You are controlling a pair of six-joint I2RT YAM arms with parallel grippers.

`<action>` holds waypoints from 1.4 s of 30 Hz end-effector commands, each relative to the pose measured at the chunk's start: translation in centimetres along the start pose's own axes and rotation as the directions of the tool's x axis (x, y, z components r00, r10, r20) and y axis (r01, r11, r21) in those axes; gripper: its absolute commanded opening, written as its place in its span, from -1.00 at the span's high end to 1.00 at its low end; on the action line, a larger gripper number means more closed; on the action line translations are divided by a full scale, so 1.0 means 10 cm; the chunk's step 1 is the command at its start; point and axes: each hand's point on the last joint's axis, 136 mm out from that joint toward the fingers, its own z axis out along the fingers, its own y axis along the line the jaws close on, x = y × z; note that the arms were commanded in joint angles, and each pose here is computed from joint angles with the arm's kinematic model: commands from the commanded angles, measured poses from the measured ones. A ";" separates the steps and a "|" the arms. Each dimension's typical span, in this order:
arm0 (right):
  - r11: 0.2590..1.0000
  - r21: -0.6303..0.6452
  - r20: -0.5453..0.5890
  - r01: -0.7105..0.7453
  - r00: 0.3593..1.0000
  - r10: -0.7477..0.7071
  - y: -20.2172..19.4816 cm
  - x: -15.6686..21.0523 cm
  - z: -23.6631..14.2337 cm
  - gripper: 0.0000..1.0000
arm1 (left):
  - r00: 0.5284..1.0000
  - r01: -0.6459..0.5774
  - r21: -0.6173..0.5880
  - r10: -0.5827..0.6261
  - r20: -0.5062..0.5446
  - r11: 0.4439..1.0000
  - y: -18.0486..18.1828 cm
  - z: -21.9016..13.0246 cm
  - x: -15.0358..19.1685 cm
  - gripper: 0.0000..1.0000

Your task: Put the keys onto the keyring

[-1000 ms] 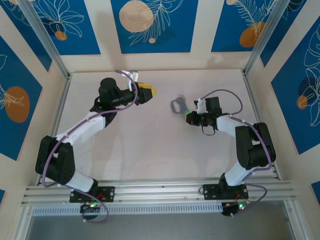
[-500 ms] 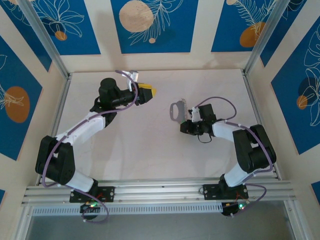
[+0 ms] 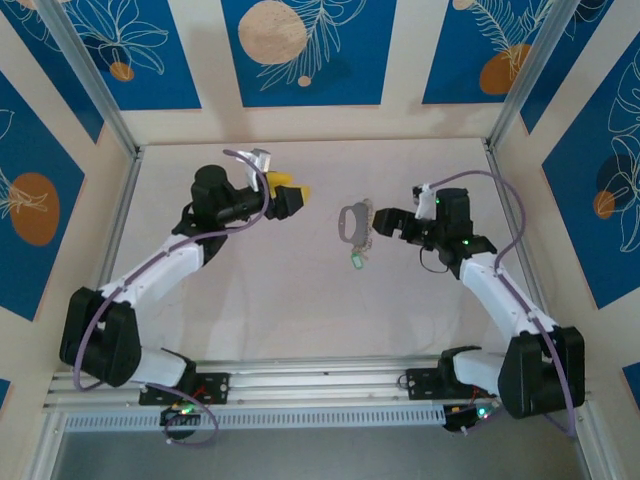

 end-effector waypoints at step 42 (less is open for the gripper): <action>0.890 0.358 0.327 0.282 0.855 -0.403 -1.40 -0.04 0.26 -0.99 | 0.929 -0.343 -0.808 0.299 -0.217 0.480 2.30 -1.64 1.37 -0.99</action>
